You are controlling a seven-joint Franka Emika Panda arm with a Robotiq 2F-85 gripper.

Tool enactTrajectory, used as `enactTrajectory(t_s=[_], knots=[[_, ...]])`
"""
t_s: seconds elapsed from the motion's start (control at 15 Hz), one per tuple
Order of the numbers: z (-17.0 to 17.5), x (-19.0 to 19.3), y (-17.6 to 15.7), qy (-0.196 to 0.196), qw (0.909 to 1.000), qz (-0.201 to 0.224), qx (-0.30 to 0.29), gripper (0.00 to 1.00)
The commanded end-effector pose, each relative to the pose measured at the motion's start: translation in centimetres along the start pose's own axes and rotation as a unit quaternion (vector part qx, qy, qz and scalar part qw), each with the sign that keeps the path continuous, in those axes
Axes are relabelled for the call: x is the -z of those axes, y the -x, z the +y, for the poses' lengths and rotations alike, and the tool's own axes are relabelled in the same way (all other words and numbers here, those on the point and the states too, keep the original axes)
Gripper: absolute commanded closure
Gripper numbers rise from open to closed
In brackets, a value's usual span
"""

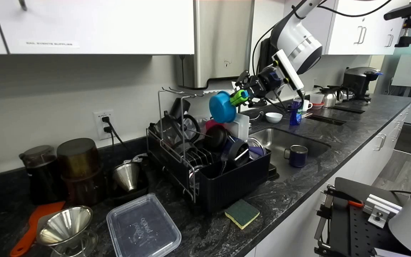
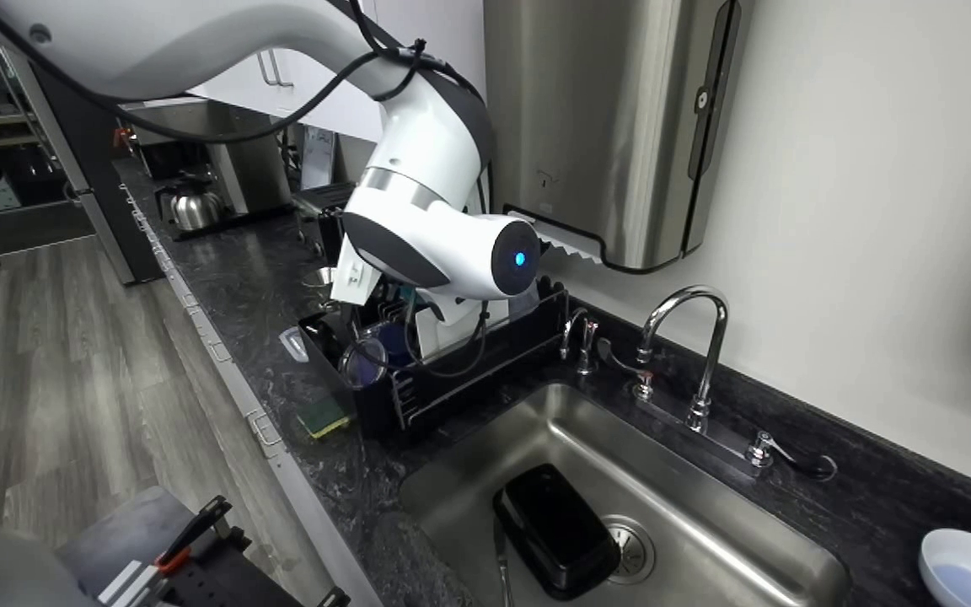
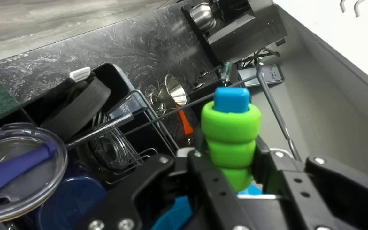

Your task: Put the blue pan on the the dish dryer

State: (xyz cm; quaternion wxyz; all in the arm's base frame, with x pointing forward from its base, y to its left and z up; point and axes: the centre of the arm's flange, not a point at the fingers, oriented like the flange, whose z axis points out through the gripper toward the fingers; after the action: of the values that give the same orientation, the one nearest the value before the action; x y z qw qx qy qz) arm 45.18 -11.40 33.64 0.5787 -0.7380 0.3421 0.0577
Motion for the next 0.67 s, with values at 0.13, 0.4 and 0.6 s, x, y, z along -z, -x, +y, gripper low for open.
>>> enactTrajectory(t_s=[0.13,0.4,0.6], knots=[[0.5,0.5,-0.7,-0.018,0.9997,-0.005,-0.016,0.92],[1.1,0.7,-0.8,-0.024,0.9993,-0.019,-0.022,0.92],[1.5,1.0,-0.8,-0.034,0.9984,-0.038,-0.025,0.92]])
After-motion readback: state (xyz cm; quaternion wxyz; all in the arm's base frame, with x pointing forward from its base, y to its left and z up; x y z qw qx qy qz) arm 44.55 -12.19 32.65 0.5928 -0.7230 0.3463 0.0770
